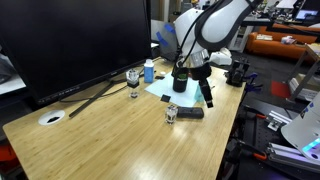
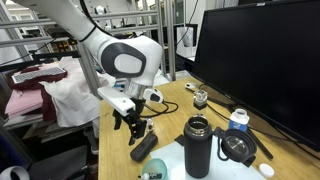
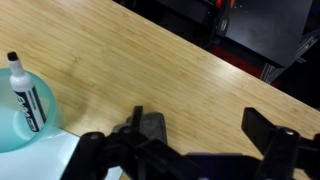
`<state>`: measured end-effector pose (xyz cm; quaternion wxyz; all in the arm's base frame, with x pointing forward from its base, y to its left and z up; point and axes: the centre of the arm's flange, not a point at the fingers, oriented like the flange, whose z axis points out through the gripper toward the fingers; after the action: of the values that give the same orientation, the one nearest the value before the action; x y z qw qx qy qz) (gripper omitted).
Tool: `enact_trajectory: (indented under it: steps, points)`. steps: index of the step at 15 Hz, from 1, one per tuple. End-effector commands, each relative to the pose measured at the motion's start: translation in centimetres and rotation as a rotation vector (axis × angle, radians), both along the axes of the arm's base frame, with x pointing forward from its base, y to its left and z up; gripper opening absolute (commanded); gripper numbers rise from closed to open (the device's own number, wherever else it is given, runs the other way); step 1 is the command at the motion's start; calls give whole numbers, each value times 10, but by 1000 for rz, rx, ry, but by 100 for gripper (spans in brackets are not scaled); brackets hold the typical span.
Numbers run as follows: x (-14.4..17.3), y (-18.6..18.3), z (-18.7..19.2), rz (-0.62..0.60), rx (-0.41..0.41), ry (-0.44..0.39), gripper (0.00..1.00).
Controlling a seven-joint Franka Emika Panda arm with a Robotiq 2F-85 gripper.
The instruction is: Move the black object
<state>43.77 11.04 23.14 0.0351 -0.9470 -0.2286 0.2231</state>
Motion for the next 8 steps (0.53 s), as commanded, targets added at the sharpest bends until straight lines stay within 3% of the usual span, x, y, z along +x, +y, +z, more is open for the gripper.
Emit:
enact_trajectory:
  steps: [1,8]
  points:
    - [10,7,-35,50,-30,-18,100]
    - [22,17,-75,179,-203,-88,100]
